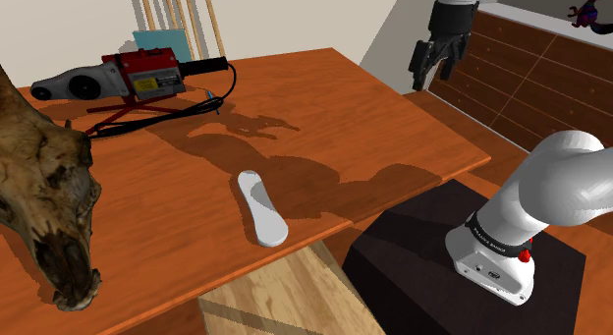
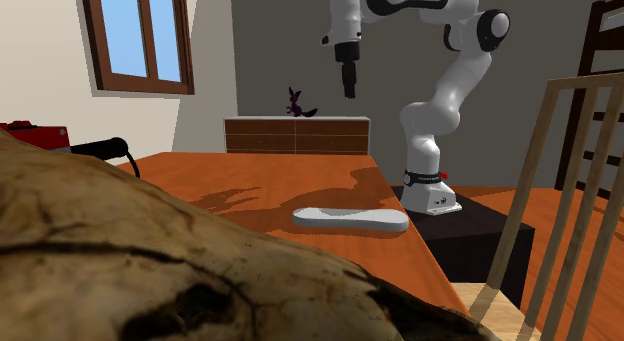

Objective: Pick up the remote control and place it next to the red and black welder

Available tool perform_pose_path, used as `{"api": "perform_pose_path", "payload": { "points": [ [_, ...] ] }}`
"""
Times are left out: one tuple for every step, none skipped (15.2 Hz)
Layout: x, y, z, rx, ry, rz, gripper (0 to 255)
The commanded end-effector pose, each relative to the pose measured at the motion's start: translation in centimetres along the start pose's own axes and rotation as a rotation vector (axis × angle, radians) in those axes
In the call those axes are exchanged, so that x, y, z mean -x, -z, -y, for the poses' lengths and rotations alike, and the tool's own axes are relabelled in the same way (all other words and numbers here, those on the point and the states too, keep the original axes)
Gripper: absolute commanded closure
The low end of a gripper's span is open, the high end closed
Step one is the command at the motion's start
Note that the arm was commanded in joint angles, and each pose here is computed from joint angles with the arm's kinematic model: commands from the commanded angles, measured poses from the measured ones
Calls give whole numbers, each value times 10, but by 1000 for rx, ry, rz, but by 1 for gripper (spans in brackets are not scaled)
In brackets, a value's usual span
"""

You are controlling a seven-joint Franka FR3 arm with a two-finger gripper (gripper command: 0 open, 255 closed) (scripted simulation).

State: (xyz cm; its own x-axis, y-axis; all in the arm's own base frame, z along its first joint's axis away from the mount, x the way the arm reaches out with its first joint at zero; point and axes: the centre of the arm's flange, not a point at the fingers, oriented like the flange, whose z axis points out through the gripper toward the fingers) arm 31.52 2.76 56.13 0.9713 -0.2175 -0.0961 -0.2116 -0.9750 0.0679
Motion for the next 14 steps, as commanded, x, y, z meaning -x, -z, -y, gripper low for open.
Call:
{"api": "perform_pose_path", "payload": {
  "points": [
    [-2, -9, 26, -4, -8, -5, 0],
    [-2, -14, 38, -6, -11, -7, 0],
    [-3, -19, 50, -7, -14, -9, 0],
    [-3, -24, 62, -9, -17, -11, 0],
    [-4, -28, 74, -10, -20, -14, 0],
    [-5, -33, 86, -12, -23, -16, 0],
    [-6, -38, 98, -13, -26, -18, 0],
    [-7, -43, 110, -15, -29, -21, 0],
    [-7, -47, 122, -16, -32, -23, 0],
    [-8, -52, 134, -18, -35, -25, 0],
    [-9, -57, 146, -19, -38, -28, 0],
    [-10, -61, 158, -21, -41, -30, 0],
    [-11, -66, 170, -22, -44, -32, 0],
    [-13, -70, 183, -24, -47, -34, 0]
  ]
}}
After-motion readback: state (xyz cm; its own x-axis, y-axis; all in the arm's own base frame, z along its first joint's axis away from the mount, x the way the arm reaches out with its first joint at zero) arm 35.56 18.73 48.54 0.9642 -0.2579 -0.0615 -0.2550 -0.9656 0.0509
